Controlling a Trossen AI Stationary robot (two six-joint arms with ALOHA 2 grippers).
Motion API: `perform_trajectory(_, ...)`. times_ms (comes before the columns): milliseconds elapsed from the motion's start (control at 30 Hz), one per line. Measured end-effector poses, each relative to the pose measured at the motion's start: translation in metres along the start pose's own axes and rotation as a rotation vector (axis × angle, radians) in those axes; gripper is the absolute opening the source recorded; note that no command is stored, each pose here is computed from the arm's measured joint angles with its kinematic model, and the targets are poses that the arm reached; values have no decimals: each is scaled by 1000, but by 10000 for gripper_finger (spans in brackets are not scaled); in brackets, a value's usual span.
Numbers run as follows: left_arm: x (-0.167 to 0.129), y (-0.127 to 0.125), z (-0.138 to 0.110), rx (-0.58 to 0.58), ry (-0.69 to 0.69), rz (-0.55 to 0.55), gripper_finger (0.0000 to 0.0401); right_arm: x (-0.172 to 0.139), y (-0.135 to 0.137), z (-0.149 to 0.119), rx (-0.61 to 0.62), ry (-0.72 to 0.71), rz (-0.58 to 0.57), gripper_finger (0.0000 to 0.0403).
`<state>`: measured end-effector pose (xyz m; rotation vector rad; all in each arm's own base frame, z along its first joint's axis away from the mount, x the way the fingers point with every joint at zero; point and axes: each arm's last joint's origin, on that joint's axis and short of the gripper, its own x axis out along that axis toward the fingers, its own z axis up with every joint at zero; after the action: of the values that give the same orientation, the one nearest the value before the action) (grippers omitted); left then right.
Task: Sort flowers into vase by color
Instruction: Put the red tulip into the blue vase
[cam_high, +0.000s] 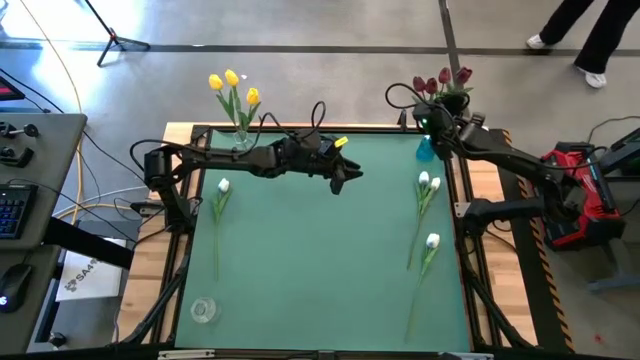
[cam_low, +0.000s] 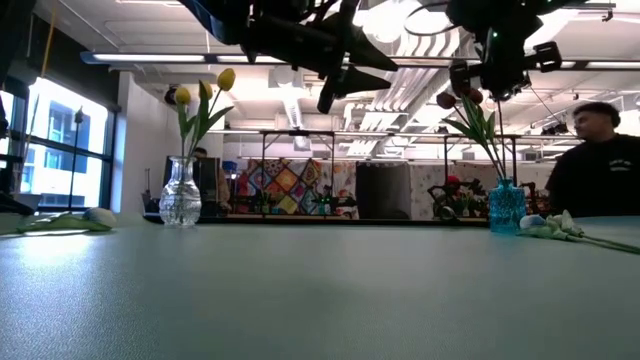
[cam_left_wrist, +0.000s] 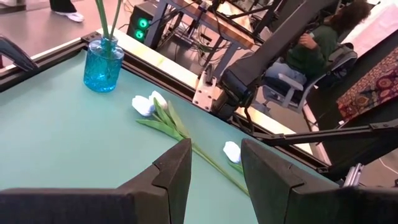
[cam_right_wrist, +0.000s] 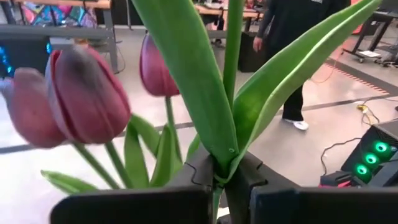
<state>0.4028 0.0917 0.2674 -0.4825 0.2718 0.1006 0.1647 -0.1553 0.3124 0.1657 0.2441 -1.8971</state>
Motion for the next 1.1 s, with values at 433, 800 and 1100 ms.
perform_trajectory(433, 0, 0, 0, -2, 2, -3, 128, 1, 1, -4, -91, 78, 95, 69)
perform_trajectory(800, 0, -1, -1, -11, 11, -9, 128, -1, -4, -7, -87, 126, 116, 123)
perform_trajectory(1100, 0, -2, -2, -12, 16, -11, 128, -13, -17, 19, -50, 247, 193, 129)
